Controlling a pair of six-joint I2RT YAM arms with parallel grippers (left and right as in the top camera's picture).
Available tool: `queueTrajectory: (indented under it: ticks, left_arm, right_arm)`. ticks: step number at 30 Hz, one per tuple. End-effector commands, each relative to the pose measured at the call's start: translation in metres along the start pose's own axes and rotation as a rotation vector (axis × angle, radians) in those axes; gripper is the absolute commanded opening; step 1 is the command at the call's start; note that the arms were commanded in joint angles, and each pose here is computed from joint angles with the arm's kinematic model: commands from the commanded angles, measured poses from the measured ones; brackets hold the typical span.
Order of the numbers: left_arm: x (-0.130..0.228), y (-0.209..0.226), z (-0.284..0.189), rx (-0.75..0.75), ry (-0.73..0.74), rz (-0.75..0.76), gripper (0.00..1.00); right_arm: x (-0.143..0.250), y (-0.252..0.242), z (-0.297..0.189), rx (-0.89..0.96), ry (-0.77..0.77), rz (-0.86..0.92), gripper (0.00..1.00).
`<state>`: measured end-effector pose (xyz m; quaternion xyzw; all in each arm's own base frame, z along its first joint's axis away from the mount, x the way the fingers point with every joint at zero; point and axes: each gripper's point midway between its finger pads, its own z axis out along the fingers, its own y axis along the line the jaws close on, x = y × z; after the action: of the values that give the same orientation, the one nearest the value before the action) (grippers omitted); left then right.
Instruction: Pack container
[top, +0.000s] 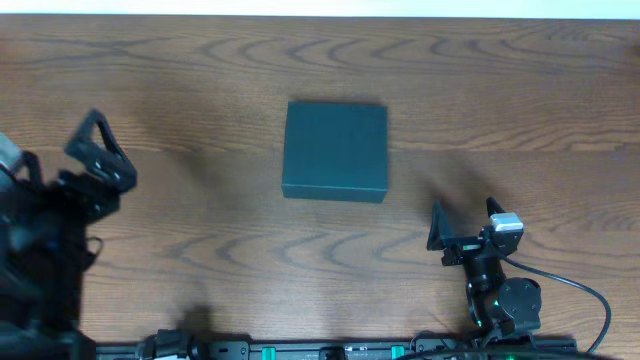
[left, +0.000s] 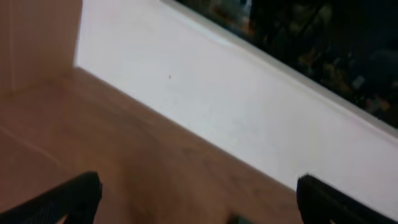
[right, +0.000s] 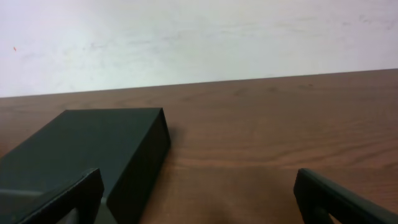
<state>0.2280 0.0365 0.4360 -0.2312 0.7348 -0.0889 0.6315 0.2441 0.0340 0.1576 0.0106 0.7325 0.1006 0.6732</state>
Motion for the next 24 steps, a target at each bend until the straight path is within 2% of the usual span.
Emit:
queueTrajectory:
  ticks: [1, 10, 15, 24]
  left_arm:
    - [0.020, 0.013, -0.013, 0.010, -0.069, 0.003, 0.99]
    - [0.098, 0.050, 0.011, 0.067, -0.181, -0.003, 0.98]
    - [0.129, 0.059, 0.027, 0.116, -0.228, -0.004, 0.98]
    - [0.175, 0.059, 0.046, 0.172, -0.163, 0.005, 0.99]
  right_arm:
    - [0.000, -0.001, 0.000, 0.004, -0.001, -0.014, 0.99]
    - [0.000, -0.001, 0.000, 0.004, -0.001, -0.014, 0.99]
    - [0.001, -0.001, 0.000, 0.003, -0.001, -0.014, 0.99]
    - [0.000, -0.001, 0.000, 0.004, -0.001, -0.014, 0.99]
